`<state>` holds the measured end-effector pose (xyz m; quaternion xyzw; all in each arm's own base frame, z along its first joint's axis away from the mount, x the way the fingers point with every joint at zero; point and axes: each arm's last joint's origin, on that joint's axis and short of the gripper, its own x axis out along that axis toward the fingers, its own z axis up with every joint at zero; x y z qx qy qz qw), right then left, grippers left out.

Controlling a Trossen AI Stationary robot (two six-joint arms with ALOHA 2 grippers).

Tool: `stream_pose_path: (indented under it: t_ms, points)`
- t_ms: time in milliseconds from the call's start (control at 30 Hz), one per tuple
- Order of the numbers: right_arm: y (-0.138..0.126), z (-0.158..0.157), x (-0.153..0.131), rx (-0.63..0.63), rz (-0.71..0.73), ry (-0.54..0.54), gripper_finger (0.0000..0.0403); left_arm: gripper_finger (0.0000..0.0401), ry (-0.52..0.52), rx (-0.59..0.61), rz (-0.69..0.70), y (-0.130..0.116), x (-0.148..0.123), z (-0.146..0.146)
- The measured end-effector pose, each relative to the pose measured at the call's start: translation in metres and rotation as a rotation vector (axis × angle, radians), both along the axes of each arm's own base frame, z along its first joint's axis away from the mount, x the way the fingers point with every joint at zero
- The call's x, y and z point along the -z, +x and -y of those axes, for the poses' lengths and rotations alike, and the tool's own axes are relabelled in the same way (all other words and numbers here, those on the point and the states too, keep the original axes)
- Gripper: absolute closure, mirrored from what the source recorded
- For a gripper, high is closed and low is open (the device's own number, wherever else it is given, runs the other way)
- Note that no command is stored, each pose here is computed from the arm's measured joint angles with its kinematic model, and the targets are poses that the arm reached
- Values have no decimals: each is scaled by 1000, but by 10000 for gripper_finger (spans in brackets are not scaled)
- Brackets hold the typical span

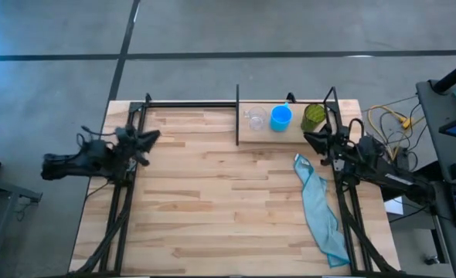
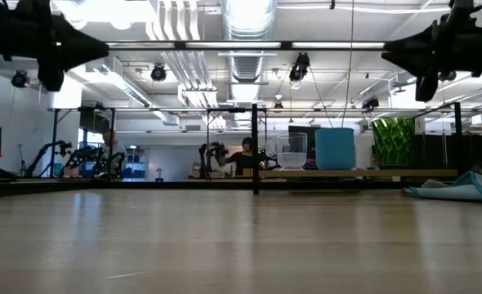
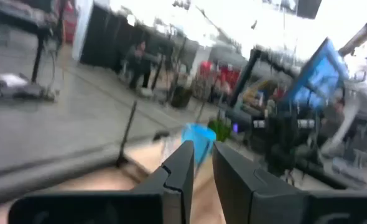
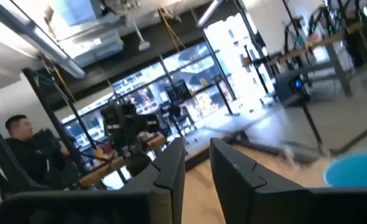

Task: Stack small to large cups/mugs on shelf
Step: Return to Home Position

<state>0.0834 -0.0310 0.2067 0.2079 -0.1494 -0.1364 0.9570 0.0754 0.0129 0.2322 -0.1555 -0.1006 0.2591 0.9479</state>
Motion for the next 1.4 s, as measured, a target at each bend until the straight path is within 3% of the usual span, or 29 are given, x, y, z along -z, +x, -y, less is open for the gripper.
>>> stream_pose_path:
  t_ms: [200,500,1400]
  points:
    - [3,1,10,-11,-12,57,329,356,-82,-5,-47,10,27,0]
    - [3,1,10,-15,-8,66,324,356,-89,-9,12,18,58,0]
    - [6,5,32,63,-127,161,335,356,-66,-29,3,19,58,0]
